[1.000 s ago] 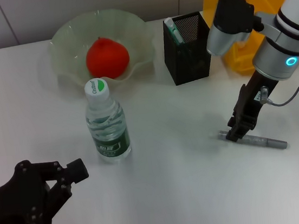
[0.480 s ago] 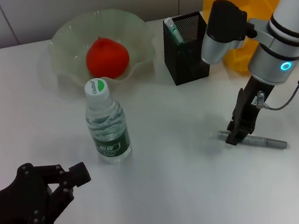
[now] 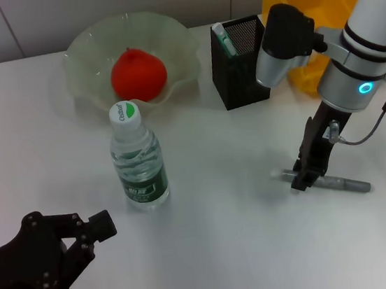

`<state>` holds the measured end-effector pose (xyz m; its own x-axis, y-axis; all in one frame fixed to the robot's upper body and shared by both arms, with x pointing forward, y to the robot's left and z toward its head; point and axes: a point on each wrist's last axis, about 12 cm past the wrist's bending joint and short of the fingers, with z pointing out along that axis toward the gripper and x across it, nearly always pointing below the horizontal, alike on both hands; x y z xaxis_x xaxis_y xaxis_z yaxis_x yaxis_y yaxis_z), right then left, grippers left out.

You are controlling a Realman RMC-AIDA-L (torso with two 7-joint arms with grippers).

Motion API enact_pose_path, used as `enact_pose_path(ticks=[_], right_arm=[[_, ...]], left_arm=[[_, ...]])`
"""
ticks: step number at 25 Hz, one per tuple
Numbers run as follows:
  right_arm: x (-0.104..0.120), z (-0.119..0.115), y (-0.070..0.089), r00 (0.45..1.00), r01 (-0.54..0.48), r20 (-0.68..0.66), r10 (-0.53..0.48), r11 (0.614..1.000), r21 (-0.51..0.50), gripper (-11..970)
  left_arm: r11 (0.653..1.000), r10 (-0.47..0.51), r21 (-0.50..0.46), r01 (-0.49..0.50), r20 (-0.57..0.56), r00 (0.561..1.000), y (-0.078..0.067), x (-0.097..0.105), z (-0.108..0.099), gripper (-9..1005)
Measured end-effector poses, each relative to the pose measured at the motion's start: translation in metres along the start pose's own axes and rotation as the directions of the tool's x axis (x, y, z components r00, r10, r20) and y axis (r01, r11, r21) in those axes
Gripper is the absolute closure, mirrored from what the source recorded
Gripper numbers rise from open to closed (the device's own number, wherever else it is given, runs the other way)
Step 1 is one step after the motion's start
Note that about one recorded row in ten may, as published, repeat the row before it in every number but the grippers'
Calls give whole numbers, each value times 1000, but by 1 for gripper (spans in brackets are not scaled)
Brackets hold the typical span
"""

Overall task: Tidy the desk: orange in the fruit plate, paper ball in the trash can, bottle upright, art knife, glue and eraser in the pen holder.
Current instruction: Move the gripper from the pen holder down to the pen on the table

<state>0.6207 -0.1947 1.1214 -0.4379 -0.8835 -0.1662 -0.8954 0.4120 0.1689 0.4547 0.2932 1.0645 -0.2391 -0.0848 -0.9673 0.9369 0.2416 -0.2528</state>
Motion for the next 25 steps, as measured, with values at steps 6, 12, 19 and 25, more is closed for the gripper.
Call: enact_pose_path(ticks=[6,12,19,25], right_arm=[[-1,1,0,1000,-2,-8,2,1000,5,650],[-1,1,0,1000,-1,-9,1,1000,7,671],[-2,3,1,1000,3,-18,-3,1000,7,691],[-2,3,1,1000,4,-15,-4,1000,16,698]], left_arm=[[1000,-2,-2,2,1,1000,-1,1,-1,957],[1000,-4,-4,4,1,1000,-1,1,-1,957],[1000,-4,-4,4,1,1000,-1,1,-1,957],[1000,-5,-6,5,1,1000,-2,1,-2,957]])
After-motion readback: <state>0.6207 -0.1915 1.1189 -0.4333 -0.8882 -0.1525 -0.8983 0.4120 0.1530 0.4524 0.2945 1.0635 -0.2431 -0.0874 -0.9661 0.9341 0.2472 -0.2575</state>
